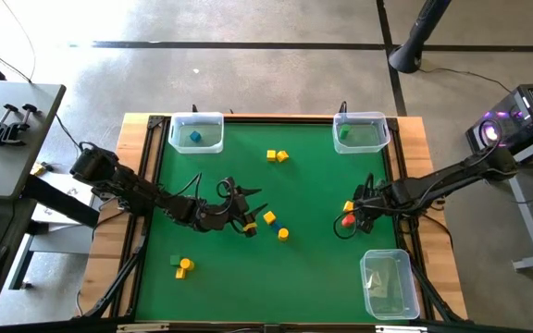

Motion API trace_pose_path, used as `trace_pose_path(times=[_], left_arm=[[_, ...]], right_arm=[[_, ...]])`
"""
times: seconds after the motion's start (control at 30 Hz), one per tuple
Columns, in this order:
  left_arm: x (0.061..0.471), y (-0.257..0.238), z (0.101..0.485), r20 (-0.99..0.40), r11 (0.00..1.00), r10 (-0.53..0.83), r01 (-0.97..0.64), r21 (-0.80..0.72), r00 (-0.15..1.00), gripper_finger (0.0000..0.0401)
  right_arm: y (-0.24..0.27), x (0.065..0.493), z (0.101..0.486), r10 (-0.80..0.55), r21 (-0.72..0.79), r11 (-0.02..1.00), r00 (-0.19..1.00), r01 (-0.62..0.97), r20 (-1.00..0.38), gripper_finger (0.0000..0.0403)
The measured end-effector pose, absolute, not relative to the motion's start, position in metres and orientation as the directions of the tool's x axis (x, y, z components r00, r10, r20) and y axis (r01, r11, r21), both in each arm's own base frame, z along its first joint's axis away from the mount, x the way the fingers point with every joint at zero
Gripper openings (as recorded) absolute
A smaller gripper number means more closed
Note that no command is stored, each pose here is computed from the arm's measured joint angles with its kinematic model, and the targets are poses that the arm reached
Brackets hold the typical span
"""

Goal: Sort blocks by size
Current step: Put the yellow triangle block into the bottom transparent bin

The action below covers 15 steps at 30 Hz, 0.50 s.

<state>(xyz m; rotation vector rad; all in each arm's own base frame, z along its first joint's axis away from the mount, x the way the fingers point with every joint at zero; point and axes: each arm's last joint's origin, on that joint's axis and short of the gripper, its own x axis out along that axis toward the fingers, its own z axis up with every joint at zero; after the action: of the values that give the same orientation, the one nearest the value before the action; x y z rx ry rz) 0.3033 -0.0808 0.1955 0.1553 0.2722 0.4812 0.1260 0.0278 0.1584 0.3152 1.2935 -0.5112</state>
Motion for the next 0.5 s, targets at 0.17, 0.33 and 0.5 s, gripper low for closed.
trace_pose_path(times=[0.17, 0.33, 0.5], left_arm=[[0.303, -0.081, 0.195, -0.221, 0.876, 0.476, -0.435, 0.210, 0.851, 0.0204], [0.303, -0.081, 0.195, -0.221, 0.876, 0.475, -0.434, 0.210, 0.852, 0.0204], [0.303, -0.081, 0.195, -0.221, 0.876, 0.475, -0.434, 0.210, 0.852, 0.0204]], right_arm=[[0.028, 0.128, 0.150, -0.170, -0.034, 0.865, 0.230, 0.500, -0.958, 0.0170], [0.028, 0.126, 0.143, -0.166, -0.031, 0.879, 0.243, 0.477, -0.956, 0.0151], [0.027, 0.121, 0.135, -0.155, -0.035, 0.879, 0.217, 0.475, -0.964, 0.0107]])
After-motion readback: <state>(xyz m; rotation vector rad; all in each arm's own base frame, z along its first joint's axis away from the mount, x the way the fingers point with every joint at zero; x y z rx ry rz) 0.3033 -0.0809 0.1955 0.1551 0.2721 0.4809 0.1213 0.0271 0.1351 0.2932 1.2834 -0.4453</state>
